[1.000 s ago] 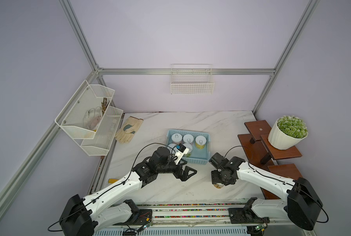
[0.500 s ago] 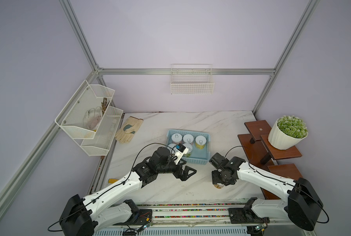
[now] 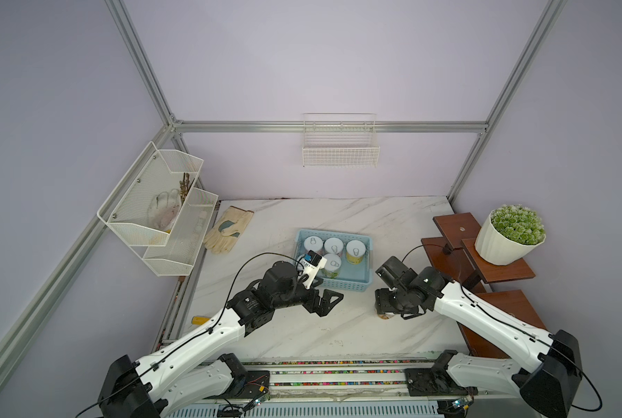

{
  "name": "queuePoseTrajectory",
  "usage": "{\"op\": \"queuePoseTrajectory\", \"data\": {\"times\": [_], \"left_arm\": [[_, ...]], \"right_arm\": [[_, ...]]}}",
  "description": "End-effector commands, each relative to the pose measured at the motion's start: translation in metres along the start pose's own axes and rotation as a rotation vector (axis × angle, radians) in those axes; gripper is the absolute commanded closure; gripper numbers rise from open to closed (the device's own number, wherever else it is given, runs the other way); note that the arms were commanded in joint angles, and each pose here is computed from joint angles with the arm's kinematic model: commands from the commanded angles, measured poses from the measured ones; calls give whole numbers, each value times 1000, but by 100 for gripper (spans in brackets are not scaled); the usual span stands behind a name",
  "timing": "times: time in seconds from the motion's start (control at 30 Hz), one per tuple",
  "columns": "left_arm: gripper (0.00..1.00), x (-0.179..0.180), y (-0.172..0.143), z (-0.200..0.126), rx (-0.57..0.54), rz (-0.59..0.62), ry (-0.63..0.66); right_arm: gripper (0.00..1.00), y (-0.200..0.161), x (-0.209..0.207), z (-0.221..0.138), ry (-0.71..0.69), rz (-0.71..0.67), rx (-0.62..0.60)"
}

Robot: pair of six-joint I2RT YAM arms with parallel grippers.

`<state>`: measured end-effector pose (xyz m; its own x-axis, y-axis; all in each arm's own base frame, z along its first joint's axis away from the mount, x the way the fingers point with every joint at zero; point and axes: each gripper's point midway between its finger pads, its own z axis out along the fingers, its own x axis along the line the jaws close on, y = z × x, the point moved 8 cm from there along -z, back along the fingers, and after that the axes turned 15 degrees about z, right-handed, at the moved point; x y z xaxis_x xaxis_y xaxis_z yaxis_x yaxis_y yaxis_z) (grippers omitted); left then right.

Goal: Put the canned food in the basket
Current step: Pick up the canned food from the center of the board, then place the canned food in the basket.

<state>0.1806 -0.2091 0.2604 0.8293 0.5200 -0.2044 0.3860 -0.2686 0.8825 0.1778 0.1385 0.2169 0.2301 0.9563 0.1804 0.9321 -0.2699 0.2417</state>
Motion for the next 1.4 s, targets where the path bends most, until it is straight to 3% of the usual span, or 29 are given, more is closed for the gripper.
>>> {"op": "queuePoseTrajectory", "data": {"times": [0.0,0.4,0.77,1.03,1.37], "left_arm": [[0,7,5,-7,-47,-6,36],[0,26,-2,-23,-142,-111,41],[0,42,-17,-40,-202,-195,136],[0,53,-24,-50,-219,-237,236],[0,55,-25,-53,-220,-248,247]], "right_arm": [[100,15,12,-22,22,-47,-41],[100,71,69,-34,-10,-135,-157],[100,115,113,6,-50,-244,-134],[100,135,121,34,-37,-264,-74],[100,141,121,60,-72,-267,-34]]}}
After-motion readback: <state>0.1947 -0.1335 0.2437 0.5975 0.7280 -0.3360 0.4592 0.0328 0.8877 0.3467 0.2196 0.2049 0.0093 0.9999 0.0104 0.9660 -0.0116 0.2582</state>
